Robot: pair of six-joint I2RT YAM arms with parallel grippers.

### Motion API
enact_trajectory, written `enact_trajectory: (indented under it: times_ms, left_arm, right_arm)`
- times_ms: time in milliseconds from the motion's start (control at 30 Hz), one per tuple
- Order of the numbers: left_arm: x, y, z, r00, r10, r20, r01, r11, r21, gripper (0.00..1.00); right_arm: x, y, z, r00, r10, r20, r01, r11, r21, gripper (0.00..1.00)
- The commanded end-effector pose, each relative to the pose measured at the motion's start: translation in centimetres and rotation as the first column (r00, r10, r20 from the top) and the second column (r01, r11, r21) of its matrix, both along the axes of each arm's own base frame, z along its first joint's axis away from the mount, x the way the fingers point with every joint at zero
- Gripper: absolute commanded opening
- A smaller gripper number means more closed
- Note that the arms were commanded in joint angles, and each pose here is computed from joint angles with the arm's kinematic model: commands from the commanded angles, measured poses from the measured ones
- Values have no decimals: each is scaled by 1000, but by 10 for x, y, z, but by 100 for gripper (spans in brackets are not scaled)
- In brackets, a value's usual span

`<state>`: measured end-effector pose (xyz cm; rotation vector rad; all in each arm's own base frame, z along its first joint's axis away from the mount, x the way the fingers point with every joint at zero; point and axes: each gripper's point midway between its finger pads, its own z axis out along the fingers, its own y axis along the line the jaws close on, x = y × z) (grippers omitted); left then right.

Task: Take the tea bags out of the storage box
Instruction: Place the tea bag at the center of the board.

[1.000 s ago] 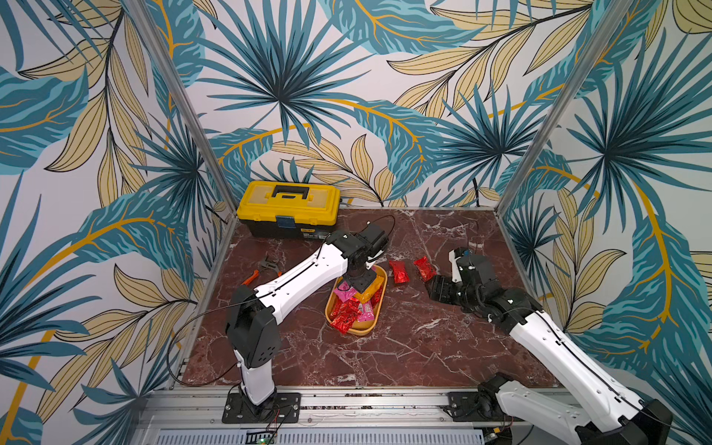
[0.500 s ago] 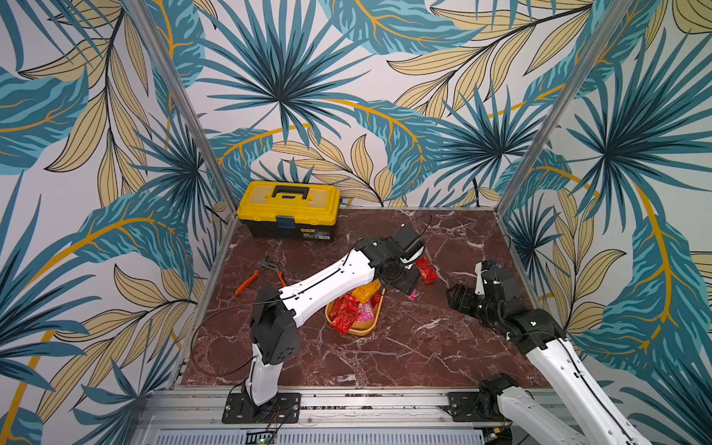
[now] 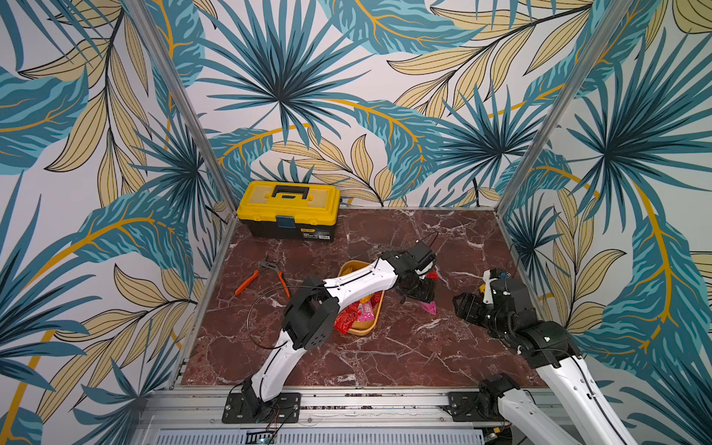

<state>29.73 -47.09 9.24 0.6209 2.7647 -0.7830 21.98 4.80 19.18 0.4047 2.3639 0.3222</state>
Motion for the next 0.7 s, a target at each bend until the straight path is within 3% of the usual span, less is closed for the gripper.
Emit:
enact_trajectory:
  times_ms: [0, 167, 433, 667]
  left_arm:
    - [15, -22, 37, 998, 10, 59, -4, 994, -105, 68]
    - [32, -21, 47, 994, 36, 102, -26, 995, -100, 89]
    - [50, 20, 98, 968, 88, 235, -75, 995, -63, 92]
    - [47, 99, 135, 905, 119, 409, -166, 983, 82, 94]
  right_arm:
    - [-2, -1, 1, 1000, -7, -16, 7, 1000, 4, 77]
    - [0, 3, 4, 1000, 12, -21, -12, 1000, 14, 76]
    - [8, 16, 18, 998, 64, -14, -64, 997, 44, 76]
    - [29, 46, 12, 990, 137, -26, -133, 982, 135, 73]
